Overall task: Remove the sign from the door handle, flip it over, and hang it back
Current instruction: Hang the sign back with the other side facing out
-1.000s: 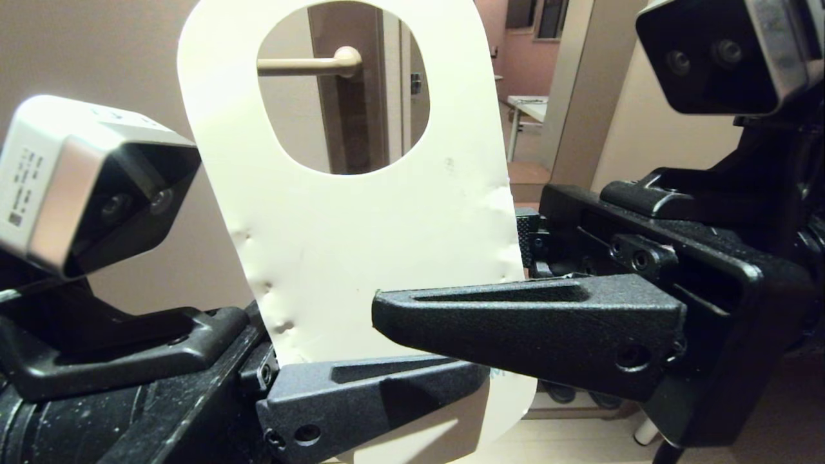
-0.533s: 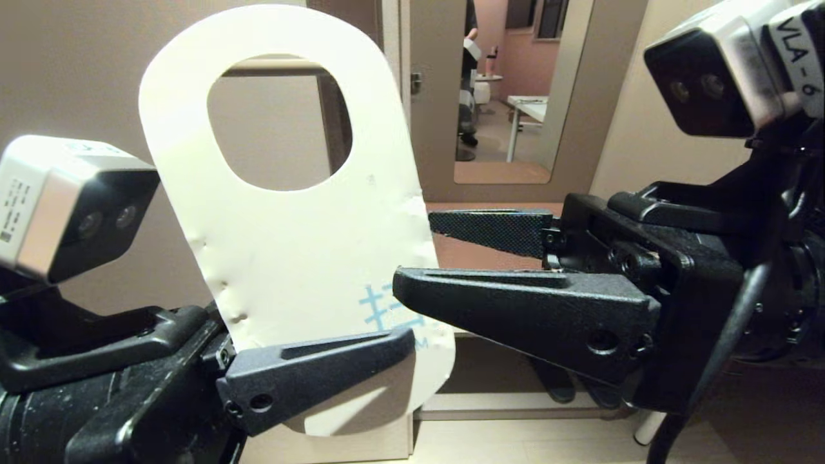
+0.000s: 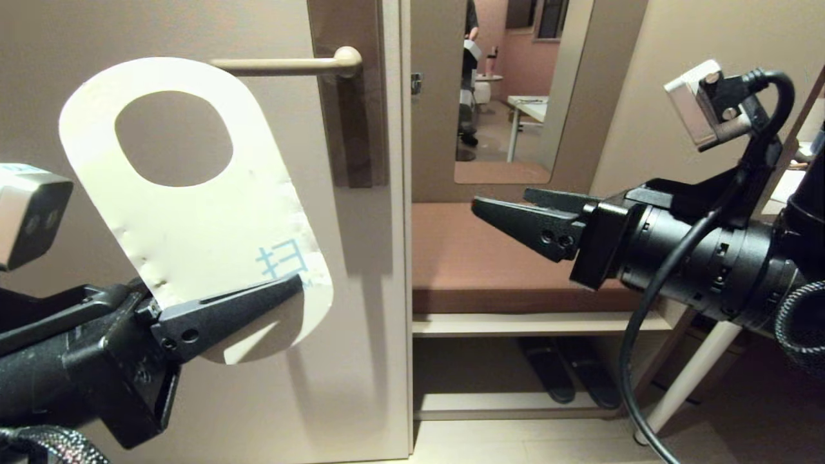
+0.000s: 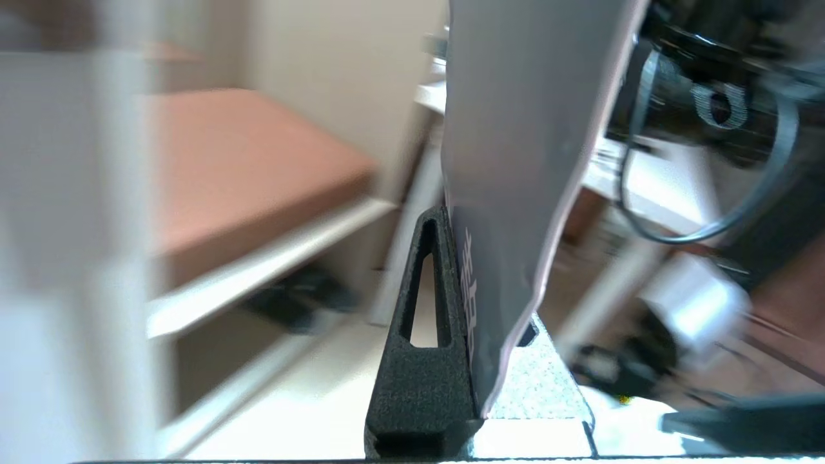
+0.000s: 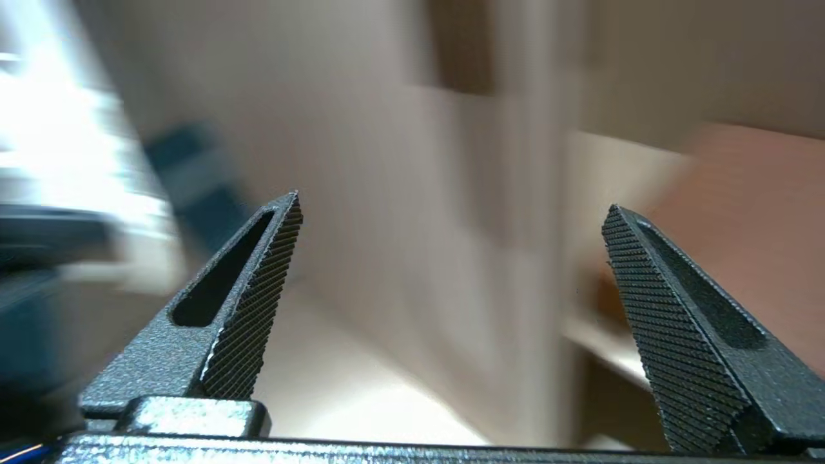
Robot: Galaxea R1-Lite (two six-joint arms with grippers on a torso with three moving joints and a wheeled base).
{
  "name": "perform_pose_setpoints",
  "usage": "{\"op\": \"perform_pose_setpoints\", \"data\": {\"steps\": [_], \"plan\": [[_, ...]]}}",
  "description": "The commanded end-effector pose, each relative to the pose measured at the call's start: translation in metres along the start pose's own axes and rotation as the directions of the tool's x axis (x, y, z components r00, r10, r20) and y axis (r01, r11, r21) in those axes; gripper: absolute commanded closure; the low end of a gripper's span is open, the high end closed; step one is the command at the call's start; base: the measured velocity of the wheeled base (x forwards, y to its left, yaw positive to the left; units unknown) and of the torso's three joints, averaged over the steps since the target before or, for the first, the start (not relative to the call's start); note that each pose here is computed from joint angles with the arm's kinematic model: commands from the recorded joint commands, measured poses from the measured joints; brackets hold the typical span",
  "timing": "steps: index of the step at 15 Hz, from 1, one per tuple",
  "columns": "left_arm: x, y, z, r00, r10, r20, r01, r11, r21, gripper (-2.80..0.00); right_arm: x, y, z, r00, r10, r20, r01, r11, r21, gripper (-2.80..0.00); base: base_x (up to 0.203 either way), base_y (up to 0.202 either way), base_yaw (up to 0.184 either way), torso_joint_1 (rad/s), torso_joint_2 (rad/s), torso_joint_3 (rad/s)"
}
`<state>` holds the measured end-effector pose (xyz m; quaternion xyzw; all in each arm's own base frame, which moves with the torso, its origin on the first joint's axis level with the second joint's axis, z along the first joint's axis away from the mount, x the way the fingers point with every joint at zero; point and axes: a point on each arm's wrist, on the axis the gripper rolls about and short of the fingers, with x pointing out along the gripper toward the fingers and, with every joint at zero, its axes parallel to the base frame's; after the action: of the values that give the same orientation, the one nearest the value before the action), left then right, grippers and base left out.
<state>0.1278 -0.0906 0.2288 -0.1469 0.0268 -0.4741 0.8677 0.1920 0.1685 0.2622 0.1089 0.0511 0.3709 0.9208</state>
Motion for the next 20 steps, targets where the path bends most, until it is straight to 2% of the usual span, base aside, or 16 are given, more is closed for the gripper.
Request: {"op": "perform_pose_setpoints", "data": {"steps": [1,2,3,6,9,11,13,15,18,19,20], "plan": [[-0.012,0.012,0.001,0.995,0.098,0.030,-0.099,0.995,0.028,0.00,-0.005,-0.021,-0.004,0.992,-0.123,0.003,0.123,0.992,-0.028,-2.80,0.000,0.000,0.000,0.000,0.00,0.000],[-0.016,0.017,0.000,0.990,0.134,0.032,-0.136,0.989,0.051,0.00,-0.010,-0.033,-0.007,0.980,-0.197,0.003,0.197,0.978,-0.065,0.00,0.000,0.000,0.000,0.000,0.00,0.000],[-0.019,0.019,-0.003,0.987,0.158,0.030,-0.160,0.984,0.077,0.00,-0.018,-0.040,-0.007,0.969,-0.246,0.013,0.246,0.964,-0.097,0.00,0.000,0.000,0.000,0.000,0.00,0.000],[-0.028,0.015,-0.005,0.985,0.165,0.046,-0.169,0.981,0.091,0.00,-0.036,-0.045,-0.009,0.950,-0.312,0.027,0.313,0.942,-0.117,0.00,0.000,0.000,0.000,0.000,0.00,0.000],[-0.037,0.011,-0.007,0.976,0.209,0.065,-0.214,0.973,0.089,0.00,-0.048,-0.064,-0.011,0.901,-0.432,0.039,0.434,0.893,-0.123,0.00,0.000,0.000,0.000,0.000,0.00,0.000],[-0.040,0.010,-0.008,0.970,0.234,0.063,-0.239,0.967,0.087,0.00,-0.057,-0.084,-0.009,0.851,-0.523,0.051,0.525,0.839,-0.142,0.00,0.000,0.000,0.000,0.000,0.00,0.000],[-0.043,0.007,-0.007,0.970,0.232,0.074,-0.238,0.967,0.091,0.00,-0.075,-0.101,-0.021,0.791,-0.611,0.025,0.606,0.778,-0.164,0.00,0.000,0.000,0.000,0.000,0.00,0.000],[-0.046,0.005,-0.007,0.969,0.231,0.085,-0.239,0.966,0.095,0.00,-0.104,-0.102,-0.036,0.748,-0.663,0.013,0.656,0.737,-0.165,0.00,0.000,0.000,0.000,0.000,0.00,0.000],[-0.051,0.002,-0.008,0.969,0.228,0.096,-0.237,0.967,0.099,0.00,-0.158,-0.099,-0.067,0.641,-0.767,0.008,0.758,0.632,-0.159,0.00,0.000,0.000,0.000,0.000,0.00,0.000],[-0.053,0.001,-0.009,0.969,0.226,0.099,-0.235,0.967,0.101,0.00,-0.171,-0.093,-0.077,0.629,-0.778,0.013,0.769,0.619,-0.157,0.00,0.000,0.000,0.000,0.000,0.00,0.000],[-0.056,-0.001,-0.010,0.969,0.223,0.102,-0.234,0.967,0.102,0.00,-0.182,-0.085,-0.087,0.630,-0.776,0.030,0.770,0.619,-0.155,0.00,0.000,0.000,0.000,0.000,0.00,0.000]]}}
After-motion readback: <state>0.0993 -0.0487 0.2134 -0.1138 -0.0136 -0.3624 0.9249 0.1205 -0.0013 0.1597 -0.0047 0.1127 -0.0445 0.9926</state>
